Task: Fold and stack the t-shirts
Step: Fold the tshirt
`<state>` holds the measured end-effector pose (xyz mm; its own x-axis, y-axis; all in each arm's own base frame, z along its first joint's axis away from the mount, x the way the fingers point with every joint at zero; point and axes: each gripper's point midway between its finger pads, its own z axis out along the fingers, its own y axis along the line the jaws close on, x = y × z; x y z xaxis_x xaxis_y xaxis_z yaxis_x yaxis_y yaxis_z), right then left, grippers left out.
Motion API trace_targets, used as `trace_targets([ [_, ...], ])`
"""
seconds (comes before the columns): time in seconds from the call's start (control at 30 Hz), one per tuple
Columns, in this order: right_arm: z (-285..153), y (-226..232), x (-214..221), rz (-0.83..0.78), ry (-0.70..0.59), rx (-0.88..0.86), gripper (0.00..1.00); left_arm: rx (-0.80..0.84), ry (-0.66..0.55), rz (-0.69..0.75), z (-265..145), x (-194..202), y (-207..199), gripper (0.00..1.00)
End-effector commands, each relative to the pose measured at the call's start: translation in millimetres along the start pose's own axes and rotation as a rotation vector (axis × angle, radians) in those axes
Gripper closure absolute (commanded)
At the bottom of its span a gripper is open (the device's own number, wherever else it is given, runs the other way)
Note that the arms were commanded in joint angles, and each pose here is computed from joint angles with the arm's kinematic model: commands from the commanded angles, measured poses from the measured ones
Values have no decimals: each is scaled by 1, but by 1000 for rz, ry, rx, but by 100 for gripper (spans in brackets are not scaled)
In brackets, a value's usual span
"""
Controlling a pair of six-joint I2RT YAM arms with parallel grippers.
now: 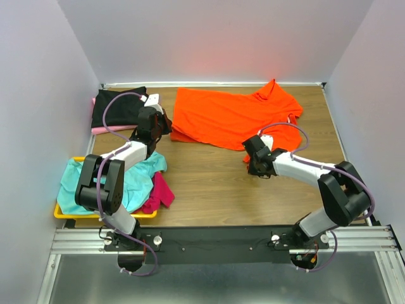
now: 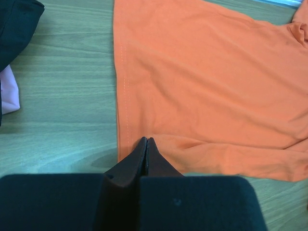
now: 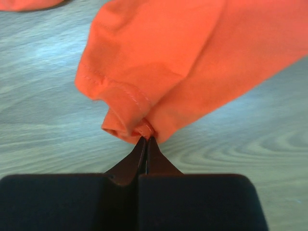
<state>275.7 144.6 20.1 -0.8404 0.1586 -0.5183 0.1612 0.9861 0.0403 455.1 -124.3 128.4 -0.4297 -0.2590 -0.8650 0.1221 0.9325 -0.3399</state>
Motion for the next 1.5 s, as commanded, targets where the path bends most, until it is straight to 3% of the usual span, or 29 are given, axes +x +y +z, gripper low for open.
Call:
trace_targets([
  [0.0, -19, -24, -20, -27, -76, 121, 99, 4, -49, -4, -9, -14, -1, 100],
  [0.23, -73, -53, -73, 13, -257, 213, 99, -13, -73, -16, -18, -19, 1, 100],
  [0.73, -171, -103, -129, 54, -494, 339, 99, 32, -149, -52, -69, -31, -13, 100],
  [1.2, -222, -123, -157, 98, -637, 388, 94, 43, -209, -64, -106, -46, -20, 100],
  [1.47, -216, -113, -169, 90, -625, 401, 90, 18, -231, -72, -115, -48, -15, 100],
])
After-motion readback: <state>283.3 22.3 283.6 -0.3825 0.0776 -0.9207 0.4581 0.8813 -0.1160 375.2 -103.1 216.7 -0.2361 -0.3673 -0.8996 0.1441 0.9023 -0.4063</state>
